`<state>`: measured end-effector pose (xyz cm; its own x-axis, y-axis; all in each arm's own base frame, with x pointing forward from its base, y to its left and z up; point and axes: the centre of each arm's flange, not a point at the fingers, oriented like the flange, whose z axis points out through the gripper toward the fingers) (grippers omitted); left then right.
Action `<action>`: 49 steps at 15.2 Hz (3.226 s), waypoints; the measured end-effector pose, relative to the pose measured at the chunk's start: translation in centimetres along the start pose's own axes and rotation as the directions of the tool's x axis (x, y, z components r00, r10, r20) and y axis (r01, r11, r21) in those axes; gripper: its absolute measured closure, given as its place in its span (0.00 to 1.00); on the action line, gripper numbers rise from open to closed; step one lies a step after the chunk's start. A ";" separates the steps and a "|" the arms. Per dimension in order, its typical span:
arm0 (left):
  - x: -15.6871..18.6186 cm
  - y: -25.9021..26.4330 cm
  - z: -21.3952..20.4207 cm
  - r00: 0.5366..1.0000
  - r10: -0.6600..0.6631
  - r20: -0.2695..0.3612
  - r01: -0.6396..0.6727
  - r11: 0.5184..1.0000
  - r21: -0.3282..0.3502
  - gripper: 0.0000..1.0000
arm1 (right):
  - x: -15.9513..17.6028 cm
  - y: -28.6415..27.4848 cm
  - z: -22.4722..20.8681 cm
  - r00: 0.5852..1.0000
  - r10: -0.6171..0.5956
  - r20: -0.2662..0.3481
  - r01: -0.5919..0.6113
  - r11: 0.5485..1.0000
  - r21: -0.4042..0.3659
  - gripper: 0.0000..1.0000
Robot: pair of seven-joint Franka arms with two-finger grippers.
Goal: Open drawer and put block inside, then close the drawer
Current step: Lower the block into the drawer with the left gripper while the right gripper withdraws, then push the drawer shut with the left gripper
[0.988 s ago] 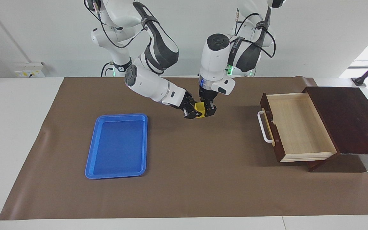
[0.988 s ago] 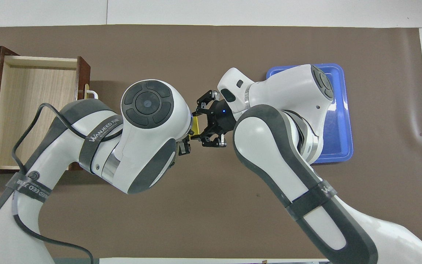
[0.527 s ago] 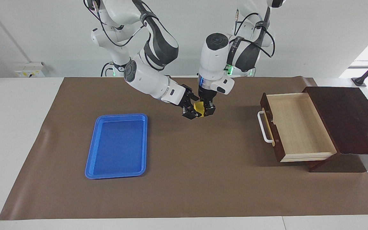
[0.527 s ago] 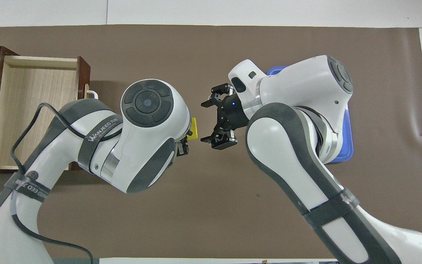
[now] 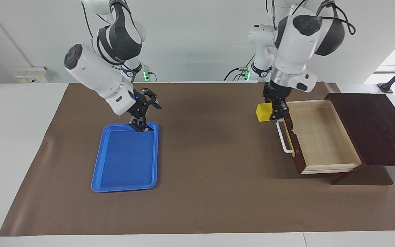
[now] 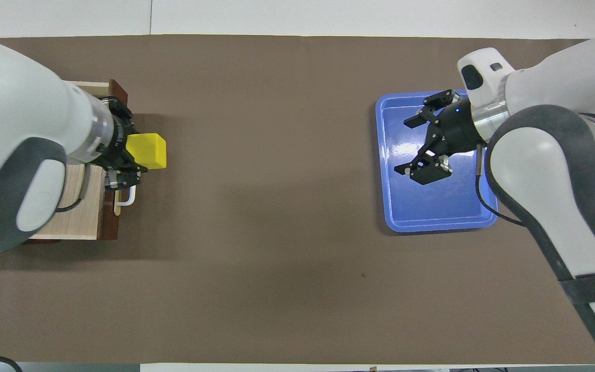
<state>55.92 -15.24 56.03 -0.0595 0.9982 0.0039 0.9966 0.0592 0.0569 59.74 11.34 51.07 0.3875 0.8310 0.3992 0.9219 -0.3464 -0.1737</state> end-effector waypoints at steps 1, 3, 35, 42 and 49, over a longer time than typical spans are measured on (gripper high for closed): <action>2.9 0.9 0.1 1.000 0.022 -0.004 -0.022 1.000 0.001 0.43 | -1.2 0.6 -1.1 0.999 0.030 0.012 -0.030 0.999 -0.025 0.00; 8.8 2.3 0.7 0.998 0.065 -0.010 -0.065 0.998 0.007 0.43 | -3.8 2.0 -3.1 0.996 0.086 0.023 -0.084 0.994 -0.065 0.00; -1.4 0.0 13.1 0.988 0.123 -0.093 -0.121 0.992 0.032 0.00 | -12.7 -1.1 -13.7 0.341 0.940 0.023 -0.830 0.313 -0.462 0.00; 3.2 0.7 14.1 0.979 0.146 -0.139 -0.142 0.989 0.040 0.00 | -12.9 -1.1 -13.8 0.312 0.950 0.006 -0.864 0.286 -0.415 0.00; 3.3 0.6 13.8 0.968 0.181 -0.175 -0.178 0.983 0.036 0.00 | -12.8 -1.1 -13.7 0.314 0.949 0.007 -0.863 0.288 -0.415 0.00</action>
<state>57.11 -11.78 42.26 0.1133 0.9754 0.1892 0.9927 -0.1190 0.0193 53.84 -4.87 58.53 0.9969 -0.0649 -0.0455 -0.0659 -0.9976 -0.0209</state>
